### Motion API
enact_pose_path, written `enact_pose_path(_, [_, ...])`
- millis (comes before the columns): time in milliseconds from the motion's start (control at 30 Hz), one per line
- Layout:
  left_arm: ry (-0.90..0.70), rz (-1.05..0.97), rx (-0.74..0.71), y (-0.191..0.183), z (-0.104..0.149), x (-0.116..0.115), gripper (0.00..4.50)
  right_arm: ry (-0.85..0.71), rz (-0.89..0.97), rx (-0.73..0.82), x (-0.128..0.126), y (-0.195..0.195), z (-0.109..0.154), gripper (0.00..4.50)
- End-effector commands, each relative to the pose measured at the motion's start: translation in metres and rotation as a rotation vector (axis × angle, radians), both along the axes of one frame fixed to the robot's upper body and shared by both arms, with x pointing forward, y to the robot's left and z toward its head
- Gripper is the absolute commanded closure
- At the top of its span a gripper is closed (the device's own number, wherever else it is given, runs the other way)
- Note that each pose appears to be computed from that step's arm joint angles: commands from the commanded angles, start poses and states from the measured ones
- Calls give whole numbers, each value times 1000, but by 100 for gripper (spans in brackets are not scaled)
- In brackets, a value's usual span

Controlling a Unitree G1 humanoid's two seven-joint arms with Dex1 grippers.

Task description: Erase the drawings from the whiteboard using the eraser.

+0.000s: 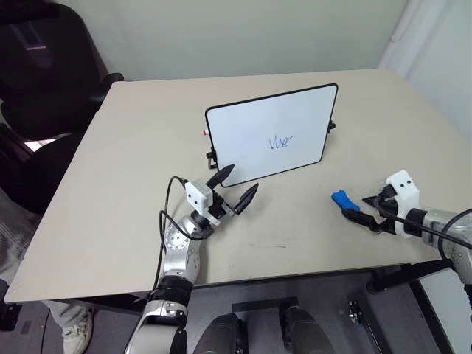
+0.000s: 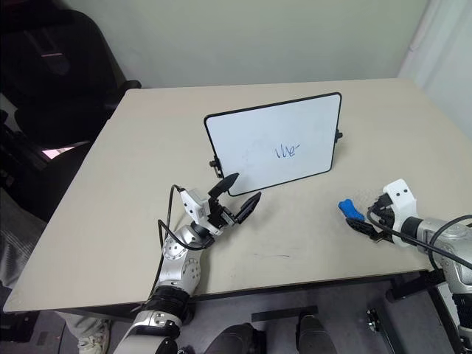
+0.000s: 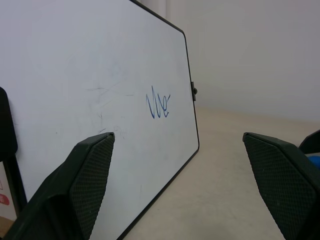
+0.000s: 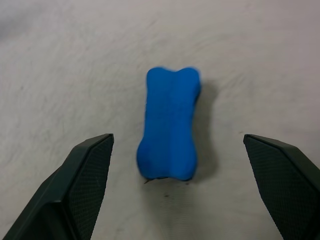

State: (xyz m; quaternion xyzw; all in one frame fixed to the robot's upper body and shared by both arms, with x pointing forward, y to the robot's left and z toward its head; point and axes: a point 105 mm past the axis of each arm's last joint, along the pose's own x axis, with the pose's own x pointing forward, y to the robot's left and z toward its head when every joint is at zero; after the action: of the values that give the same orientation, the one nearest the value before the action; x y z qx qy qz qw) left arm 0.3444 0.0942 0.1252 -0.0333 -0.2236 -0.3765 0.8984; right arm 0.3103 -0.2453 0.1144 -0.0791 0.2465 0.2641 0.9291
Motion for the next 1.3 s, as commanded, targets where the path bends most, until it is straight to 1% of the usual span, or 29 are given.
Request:
enact_pose_path(33, [-11, 13, -8, 2, -1, -3, 0, -43, 24, -25, 5, 3, 8, 10])
enact_pose_path(167, [-12, 13, -7, 3, 0, -3, 0, -50, 26, -41, 5, 4, 6, 10])
enact_pose_path(200, [-13, 13, -7, 3, 0, -3, 0, -51, 25, -41, 5, 4, 6, 26])
enact_pose_path(267, [-14, 13, -6, 2, 0, -3, 0, -53, 25, -41, 5, 4, 7, 71])
enact_pose_path(400, [-15, 13, -5, 3, 0, -3, 0, -57, 24, -43, 5, 3, 9, 206])
enact_pose_path(467, [-16, 13, -5, 3, 0, -3, 0, -57, 27, -44, 4, 3, 9, 282])
enact_pose_path(533, [-14, 13, -4, 3, 0, -3, 0, -64, 37, -39, 4, 5, 12, 347])
enact_pose_path(567, [-13, 13, -4, 3, 0, -3, 0, -71, 41, -37, 4, 7, 13, 372])
enact_pose_path(733, [-10, 12, -4, 4, 0, -2, 0, -123, 92, -34, -1, 24, 24, 372])
enact_pose_path(800, [-9, 13, -4, 5, 0, -2, 0, -180, 122, -17, -1, 36, 36, 372])
enact_pose_path(833, [-8, 13, -4, 5, 0, -2, 0, -217, 133, -5, 0, 44, 44, 372])
enact_pose_path(900, [-7, 12, -4, 6, -1, -2, 0, -307, 180, 49, 2, 71, 65, 372])
enact_pose_path(967, [-7, 12, -3, 5, -1, -1, 0, -371, 222, 85, 3, 97, 80, 372])
enact_pose_path(1100, [-9, 12, -2, 5, 0, -1, 0, -417, 264, 120, 8, 126, 95, 372])
enact_pose_path(1300, [-9, 3, -4, 3, 1, -2, 0, -511, 208, 95, 37, 145, 112, 372])
